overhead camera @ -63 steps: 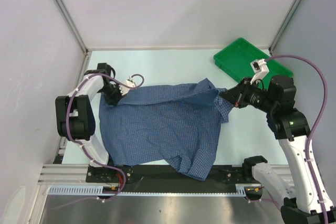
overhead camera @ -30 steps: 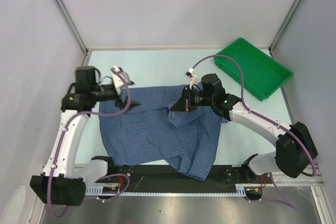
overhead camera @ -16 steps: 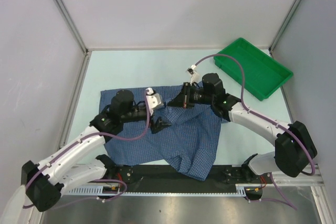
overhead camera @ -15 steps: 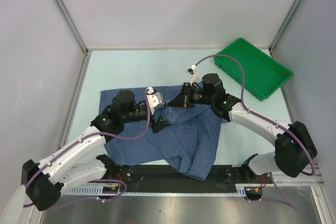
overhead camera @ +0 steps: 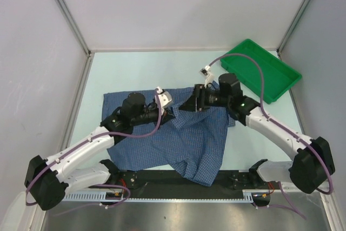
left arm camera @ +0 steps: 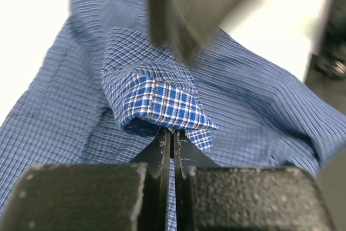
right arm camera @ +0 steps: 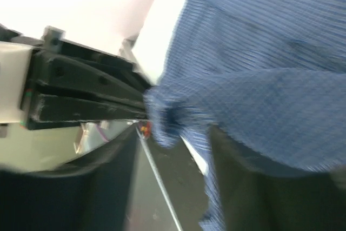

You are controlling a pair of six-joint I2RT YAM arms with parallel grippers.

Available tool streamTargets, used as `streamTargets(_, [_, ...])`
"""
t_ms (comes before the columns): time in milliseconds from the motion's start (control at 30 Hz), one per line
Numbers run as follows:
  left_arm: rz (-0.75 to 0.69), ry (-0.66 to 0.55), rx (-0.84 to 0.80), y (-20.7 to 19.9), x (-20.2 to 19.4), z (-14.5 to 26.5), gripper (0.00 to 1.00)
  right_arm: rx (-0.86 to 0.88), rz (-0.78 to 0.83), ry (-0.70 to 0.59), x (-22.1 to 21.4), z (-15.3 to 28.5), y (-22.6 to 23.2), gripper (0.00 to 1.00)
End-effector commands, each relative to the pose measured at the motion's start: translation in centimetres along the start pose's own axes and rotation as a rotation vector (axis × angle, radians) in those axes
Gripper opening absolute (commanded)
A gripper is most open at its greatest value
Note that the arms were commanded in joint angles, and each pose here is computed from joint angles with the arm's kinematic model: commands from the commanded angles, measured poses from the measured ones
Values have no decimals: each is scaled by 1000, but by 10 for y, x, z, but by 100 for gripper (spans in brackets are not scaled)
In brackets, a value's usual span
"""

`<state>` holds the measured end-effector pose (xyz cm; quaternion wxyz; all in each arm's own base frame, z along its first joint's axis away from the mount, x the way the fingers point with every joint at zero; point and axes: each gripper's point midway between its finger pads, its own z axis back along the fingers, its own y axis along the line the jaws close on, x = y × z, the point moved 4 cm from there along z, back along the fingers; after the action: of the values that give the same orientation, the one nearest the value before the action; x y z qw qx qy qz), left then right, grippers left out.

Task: Fold and stack the long sleeve shirts
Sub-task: Fold the shirt

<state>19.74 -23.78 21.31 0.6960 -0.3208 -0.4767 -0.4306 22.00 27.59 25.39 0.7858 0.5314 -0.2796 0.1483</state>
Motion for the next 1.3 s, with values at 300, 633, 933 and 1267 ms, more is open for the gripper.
streamTargets(300, [-372, 127, -682, -86, -40, 33, 0, -421, 55, -32, 56, 89, -136, 73])
streamTargets(633, [-502, 205, -848, -98, -61, 53, 0, -629, 36, -39, 91, 67, -236, 66])
streamTargets(933, [-528, 230, -921, -103, -65, 65, 0, -665, -3, -91, 119, 44, -276, 67])
streamTargets(1267, [-548, 258, -952, -105, -70, 74, 0, -706, -57, -67, 107, 42, -300, 46])
